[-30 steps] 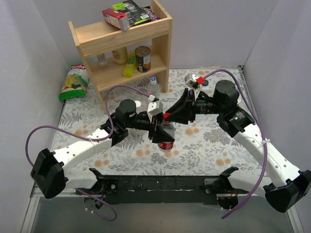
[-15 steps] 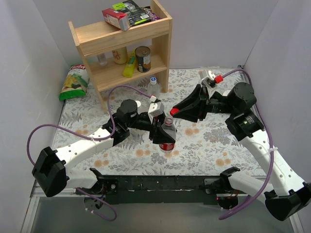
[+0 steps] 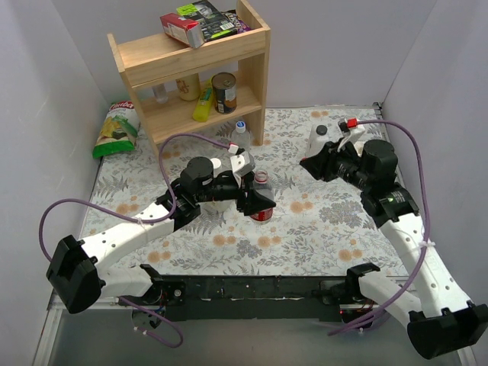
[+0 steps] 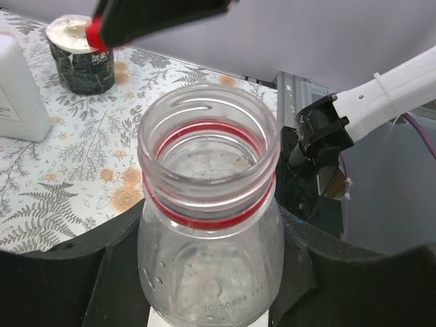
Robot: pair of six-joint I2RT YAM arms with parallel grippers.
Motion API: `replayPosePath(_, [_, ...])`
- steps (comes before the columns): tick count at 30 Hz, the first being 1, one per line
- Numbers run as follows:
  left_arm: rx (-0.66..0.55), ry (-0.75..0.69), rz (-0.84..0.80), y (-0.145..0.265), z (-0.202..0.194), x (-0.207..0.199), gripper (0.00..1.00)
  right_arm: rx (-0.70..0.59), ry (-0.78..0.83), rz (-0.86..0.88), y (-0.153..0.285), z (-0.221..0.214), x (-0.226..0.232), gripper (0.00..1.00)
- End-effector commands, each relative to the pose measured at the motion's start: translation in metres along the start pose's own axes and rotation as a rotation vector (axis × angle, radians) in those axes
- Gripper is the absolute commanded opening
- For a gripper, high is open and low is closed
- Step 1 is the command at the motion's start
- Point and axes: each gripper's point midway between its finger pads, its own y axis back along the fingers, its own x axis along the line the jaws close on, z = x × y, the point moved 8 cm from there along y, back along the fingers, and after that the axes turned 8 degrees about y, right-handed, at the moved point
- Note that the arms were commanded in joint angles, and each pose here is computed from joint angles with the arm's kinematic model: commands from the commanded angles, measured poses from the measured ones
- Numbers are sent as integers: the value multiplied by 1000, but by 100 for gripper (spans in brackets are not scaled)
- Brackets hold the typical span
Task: Unscrew the bottle caps
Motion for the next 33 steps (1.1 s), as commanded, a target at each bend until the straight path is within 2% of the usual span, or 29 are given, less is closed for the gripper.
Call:
replayPosePath(1, [-58, -45, 32, 2, 17, -5, 29, 113, -100, -287, -5, -56, -51, 1])
replayPosePath(6, [-56, -45, 25, 0, 16, -9, 29, 157, -165, -495, -9, -113, -96, 1])
replayPosePath(10, [-51, -49, 25, -1, 15, -9, 29, 138, -204, -589, -17, -138, -122, 1])
replayPosePath(13, [-51, -51, 30, -1, 15, -10, 29, 172, -227, -673, -21, -157, -140, 1])
replayPosePath(24, [-52, -60, 34, -1, 16, -11, 29, 236, -260, -854, -42, -189, -178, 1])
replayPosePath(28, [-52, -61, 34, -1, 16, -12, 29, 234, -269, -916, -50, -182, -191, 1])
replayPosePath(33, [-51, -62, 32, -1, 16, -13, 29, 290, -273, -967, -56, -182, -201, 3])
